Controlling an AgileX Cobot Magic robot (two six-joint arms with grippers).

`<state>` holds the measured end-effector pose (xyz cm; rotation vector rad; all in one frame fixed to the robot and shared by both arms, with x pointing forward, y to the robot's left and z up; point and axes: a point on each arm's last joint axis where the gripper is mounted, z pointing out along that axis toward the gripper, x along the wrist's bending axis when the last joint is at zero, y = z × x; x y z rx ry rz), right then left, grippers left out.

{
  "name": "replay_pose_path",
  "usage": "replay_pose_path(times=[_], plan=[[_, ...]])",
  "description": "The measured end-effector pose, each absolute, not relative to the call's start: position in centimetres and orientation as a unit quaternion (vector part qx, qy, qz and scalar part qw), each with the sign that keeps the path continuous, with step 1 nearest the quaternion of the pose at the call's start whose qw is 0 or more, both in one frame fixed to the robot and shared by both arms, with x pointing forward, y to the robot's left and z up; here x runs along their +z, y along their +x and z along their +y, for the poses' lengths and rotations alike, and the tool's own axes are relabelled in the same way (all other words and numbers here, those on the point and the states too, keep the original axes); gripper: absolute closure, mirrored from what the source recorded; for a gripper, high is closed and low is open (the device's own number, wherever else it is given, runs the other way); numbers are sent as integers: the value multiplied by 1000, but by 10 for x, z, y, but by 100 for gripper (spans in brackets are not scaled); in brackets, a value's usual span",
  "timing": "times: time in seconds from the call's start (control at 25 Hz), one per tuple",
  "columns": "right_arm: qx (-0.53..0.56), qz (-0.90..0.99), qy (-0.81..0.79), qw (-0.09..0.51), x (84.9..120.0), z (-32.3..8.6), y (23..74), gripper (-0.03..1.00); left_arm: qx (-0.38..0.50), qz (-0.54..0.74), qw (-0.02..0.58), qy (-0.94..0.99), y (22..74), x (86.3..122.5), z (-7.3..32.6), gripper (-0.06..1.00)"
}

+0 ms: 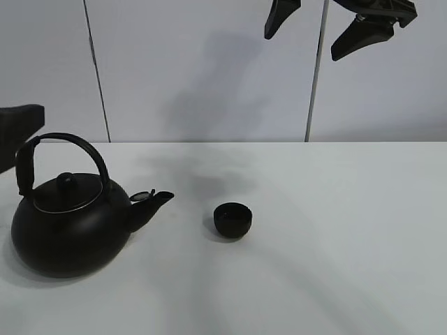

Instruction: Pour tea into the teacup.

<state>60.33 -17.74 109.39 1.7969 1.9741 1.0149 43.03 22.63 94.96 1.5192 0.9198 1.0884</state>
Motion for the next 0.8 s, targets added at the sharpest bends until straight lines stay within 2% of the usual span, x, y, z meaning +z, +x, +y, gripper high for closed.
replay_pose_path(times=[0.24,0.48,0.8], plan=[[352,684,623,142,1094,-177,603,32,460,373,535,603,423,978,229,35],[352,684,623,142,1094,-177,603,32,413,391,525,634,439,1019,217,35],[352,684,623,143,1094,-177,603,32,234,447,401,765,472,1104,187,35]])
